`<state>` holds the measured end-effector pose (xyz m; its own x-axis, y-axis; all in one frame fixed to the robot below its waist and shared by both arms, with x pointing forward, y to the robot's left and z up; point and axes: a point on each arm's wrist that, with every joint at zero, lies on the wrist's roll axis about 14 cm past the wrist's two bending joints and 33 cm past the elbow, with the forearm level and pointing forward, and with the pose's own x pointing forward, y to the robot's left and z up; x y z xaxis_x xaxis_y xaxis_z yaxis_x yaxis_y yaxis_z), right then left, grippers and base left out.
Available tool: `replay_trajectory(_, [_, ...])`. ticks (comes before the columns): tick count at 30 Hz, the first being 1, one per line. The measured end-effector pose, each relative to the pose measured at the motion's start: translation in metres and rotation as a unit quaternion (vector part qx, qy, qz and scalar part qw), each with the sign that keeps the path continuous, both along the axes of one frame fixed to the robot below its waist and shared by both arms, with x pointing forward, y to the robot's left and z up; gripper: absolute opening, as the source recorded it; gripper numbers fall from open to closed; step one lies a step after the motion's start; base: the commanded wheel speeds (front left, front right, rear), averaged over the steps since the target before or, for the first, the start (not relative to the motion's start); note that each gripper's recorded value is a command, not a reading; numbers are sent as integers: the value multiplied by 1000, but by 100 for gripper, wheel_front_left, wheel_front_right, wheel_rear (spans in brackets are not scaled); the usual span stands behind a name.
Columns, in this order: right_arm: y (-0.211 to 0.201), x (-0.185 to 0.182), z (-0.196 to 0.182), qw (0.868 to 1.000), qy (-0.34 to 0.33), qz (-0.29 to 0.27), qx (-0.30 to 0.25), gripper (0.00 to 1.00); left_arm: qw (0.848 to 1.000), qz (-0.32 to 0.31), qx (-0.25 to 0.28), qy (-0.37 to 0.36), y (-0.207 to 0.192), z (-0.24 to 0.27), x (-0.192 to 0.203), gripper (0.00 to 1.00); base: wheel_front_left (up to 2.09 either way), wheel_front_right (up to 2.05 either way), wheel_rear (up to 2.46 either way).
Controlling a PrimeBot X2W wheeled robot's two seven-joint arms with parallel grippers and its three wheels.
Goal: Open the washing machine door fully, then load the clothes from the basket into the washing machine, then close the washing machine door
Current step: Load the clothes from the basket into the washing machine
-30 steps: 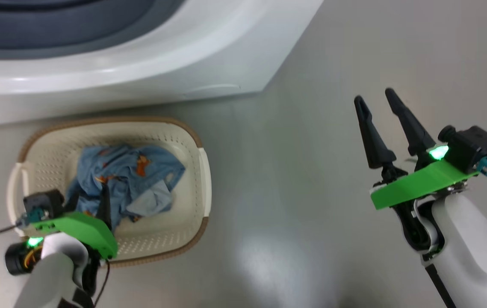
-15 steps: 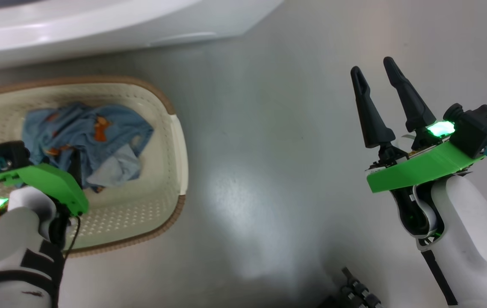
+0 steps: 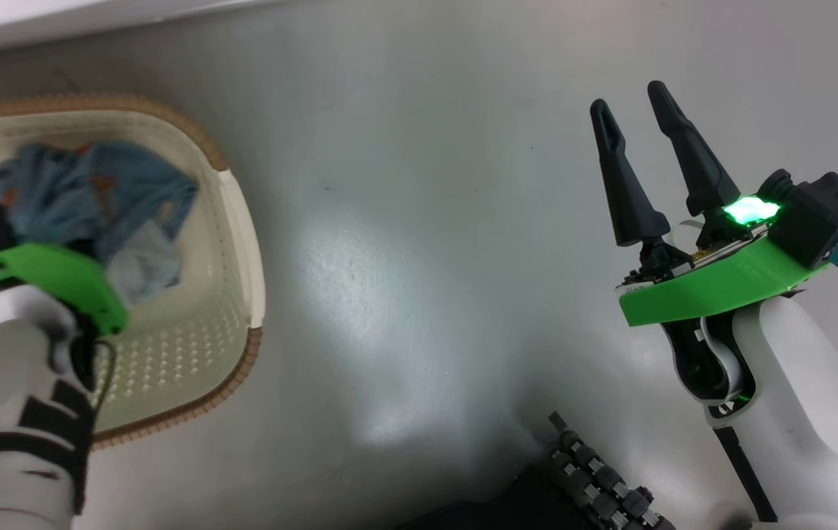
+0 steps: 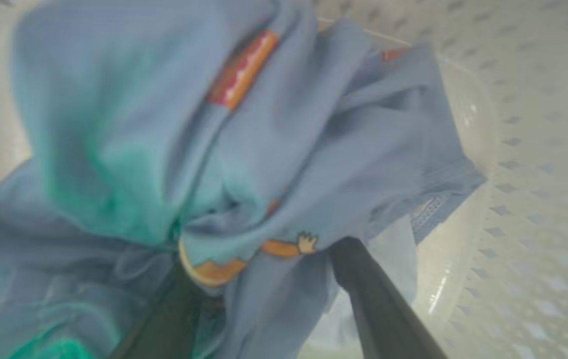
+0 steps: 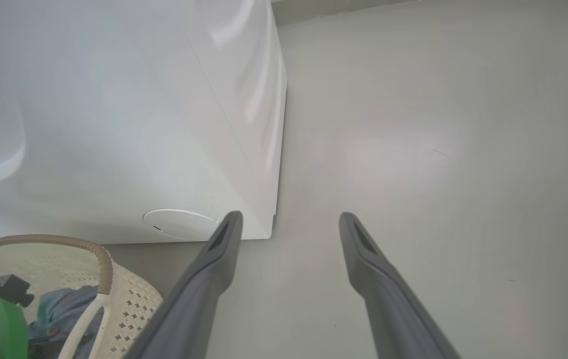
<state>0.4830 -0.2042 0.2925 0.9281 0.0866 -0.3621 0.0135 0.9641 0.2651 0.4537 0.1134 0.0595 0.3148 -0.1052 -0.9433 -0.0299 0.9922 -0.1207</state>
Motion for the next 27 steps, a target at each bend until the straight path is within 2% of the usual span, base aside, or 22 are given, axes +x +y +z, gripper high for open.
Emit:
replay_trajectory(5, [-2, -3, -9, 1000, 10, -3, -2, 100, 1000, -17, -20, 7, -20, -7, -3, 100, 0, 0, 0])
replay_trajectory(6, [-1, -3, -9, 1000, 11, -2, -1, 100, 1000, -17, -19, 7, -18, -7, -3, 96, 0, 0, 0])
replay_trajectory(7, [0, -3, -9, 1000, 11, -2, -1, 100, 1000, -18, -17, 9, -17, -8, -3, 77, 0, 0, 0])
replay_trajectory(8, [0, -3, -8, 1000, 11, -1, 0, 100, 1000, -19, -17, 10, -18, -7, -3, 45, 0, 0, 0])
replay_trajectory(9, [0, -3, -8, 1000, 10, 0, 0, 100, 1000, -20, -16, 9, -17, -7, -3, 0, 0, 0, 0])
replay_trajectory(18, [5, -2, -3, 1000, 5, 5, 3, 100, 999, -25, -26, -7, -19, 1, 4, 0, 0, 0, 0])
replay_trajectory(27, [10, 11, 36, 999, -41, 11, 7, 100, 996, -5, -61, -58, -21, 38, 0, 0, 0, 0, 0])
